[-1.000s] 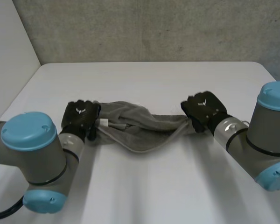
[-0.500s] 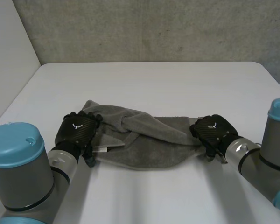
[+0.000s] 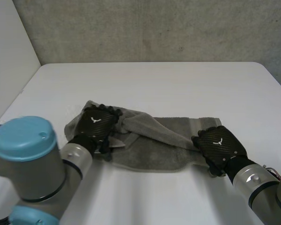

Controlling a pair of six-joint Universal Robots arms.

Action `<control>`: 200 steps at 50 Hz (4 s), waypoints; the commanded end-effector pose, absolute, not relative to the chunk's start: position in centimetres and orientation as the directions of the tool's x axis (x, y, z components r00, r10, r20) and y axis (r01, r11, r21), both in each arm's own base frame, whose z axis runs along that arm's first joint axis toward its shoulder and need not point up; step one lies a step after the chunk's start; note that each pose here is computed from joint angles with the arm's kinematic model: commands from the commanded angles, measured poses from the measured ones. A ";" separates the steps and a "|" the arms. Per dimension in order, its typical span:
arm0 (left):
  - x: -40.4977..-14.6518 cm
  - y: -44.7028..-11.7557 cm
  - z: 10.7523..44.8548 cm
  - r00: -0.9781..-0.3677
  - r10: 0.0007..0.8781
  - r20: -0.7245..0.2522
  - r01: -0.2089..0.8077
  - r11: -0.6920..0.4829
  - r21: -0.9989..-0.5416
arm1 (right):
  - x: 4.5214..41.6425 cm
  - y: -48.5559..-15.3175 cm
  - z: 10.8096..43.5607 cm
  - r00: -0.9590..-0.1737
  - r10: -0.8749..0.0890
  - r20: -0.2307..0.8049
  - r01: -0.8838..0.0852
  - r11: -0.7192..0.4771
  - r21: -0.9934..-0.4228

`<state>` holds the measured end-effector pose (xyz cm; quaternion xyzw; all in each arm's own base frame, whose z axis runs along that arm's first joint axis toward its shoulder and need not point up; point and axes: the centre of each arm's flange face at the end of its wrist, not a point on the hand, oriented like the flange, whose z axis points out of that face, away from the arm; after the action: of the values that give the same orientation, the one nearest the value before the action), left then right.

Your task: Fold the towel.

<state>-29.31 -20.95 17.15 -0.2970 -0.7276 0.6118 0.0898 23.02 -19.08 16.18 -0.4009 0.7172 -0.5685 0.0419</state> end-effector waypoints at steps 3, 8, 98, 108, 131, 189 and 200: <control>-31.5 -23.3 14.9 -0.798 0.553 -0.242 0.344 0.086 -0.935 | 23.2 -18.7 15.7 -0.658 -0.641 0.395 -0.535 0.029 -0.845; -32.5 -24.8 14.6 -0.802 0.545 -0.243 0.334 0.073 -0.940 | 23.4 -19.0 15.0 -0.659 -0.640 0.395 -0.534 0.028 -0.845; -31.1 -24.8 13.7 -0.620 0.597 -0.509 0.629 -0.010 -0.777 | 23.1 -21.8 12.5 -0.692 -0.599 0.403 -0.551 0.077 -0.831; -30.8 -24.2 12.9 -0.579 0.608 -0.543 0.671 -0.022 -0.741 | 23.1 -21.7 12.5 -0.692 -0.600 0.402 -0.550 0.077 -0.832; -26.0 -24.9 24.1 -0.849 0.370 -0.377 0.390 -0.042 -0.920 | 21.0 -23.7 22.0 -0.766 -0.462 0.448 -0.472 -0.069 -0.879; -22.1 -37.0 35.3 -0.946 0.292 0.143 -0.228 -0.285 -0.931 | 25.3 -32.5 35.8 -0.810 -0.251 0.530 -0.372 -0.478 -0.796; -21.2 -34.3 21.8 -0.917 0.375 0.138 -0.152 -0.009 -0.988 | 24.8 -30.5 26.4 -0.747 -0.431 0.506 -0.438 -0.253 -0.862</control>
<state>-21.64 -36.25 27.94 -0.0501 -0.6419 0.7465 0.1676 25.19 -31.69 30.89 -0.3361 0.5634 -0.7545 -0.0173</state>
